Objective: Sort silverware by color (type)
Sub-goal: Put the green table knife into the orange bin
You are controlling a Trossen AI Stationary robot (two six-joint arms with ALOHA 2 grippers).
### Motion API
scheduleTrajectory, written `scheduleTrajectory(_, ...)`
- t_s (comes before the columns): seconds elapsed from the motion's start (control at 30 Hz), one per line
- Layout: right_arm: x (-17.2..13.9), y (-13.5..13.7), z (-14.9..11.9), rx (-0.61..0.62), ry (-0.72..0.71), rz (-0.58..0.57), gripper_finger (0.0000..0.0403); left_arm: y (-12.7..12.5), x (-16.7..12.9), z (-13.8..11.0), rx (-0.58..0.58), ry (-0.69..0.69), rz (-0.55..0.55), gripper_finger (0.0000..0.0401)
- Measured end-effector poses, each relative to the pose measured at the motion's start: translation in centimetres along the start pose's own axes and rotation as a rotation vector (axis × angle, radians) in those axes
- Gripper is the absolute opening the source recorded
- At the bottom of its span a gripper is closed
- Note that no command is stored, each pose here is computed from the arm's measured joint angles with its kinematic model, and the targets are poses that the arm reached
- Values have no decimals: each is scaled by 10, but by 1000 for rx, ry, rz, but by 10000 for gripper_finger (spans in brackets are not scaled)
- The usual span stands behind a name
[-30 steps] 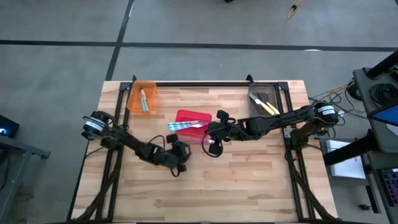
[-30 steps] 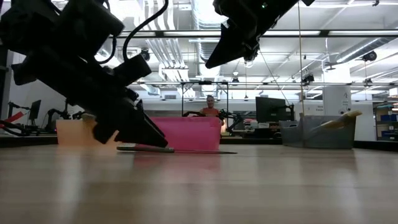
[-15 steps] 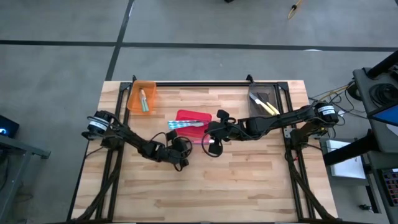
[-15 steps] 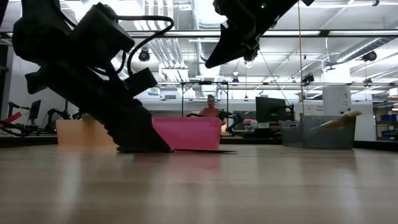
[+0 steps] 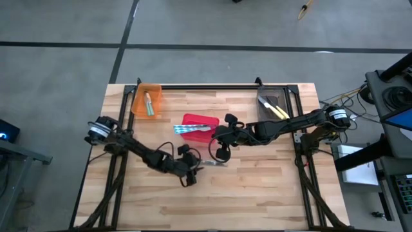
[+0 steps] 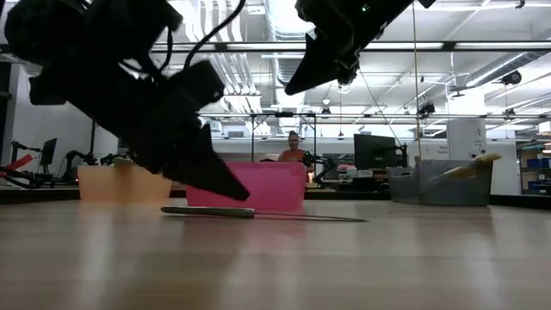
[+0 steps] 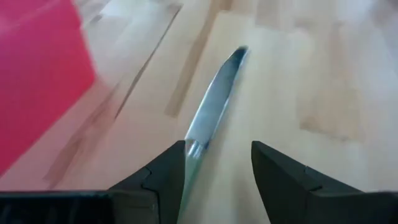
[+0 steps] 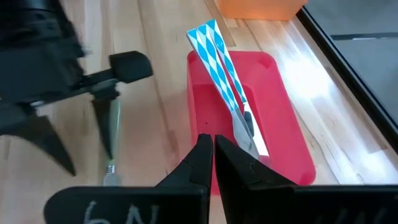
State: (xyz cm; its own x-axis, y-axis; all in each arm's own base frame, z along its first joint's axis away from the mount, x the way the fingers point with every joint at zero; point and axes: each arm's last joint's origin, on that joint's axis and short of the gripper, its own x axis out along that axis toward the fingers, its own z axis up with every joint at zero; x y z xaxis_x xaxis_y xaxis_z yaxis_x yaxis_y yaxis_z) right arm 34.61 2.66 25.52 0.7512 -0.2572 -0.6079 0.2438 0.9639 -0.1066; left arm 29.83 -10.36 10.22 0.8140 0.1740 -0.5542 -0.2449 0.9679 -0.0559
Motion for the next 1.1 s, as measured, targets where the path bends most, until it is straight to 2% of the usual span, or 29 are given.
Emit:
scheduleTrajectory(0.23,0,1,0,-3,2,2,9,-6,0,6,111,-23,-7,164)
scheduleTrajectory(0.37,-1,3,0,-21,-3,7,9,3,2,5,218,-7,20,164)
scheduleTrajectory(0.53,-1,3,0,-25,-3,7,9,13,12,6,284,-3,5,164)
scheduleTrajectory(0.7,-1,3,0,-23,-3,7,9,13,24,-5,285,-2,1,164)
scheduleTrajectory(0.87,-1,3,0,-24,-3,7,9,12,31,-13,204,-14,5,164)
scheduleTrajectory(1.1,-1,3,0,-25,-3,7,9,15,22,-19,157,8,-17,155)
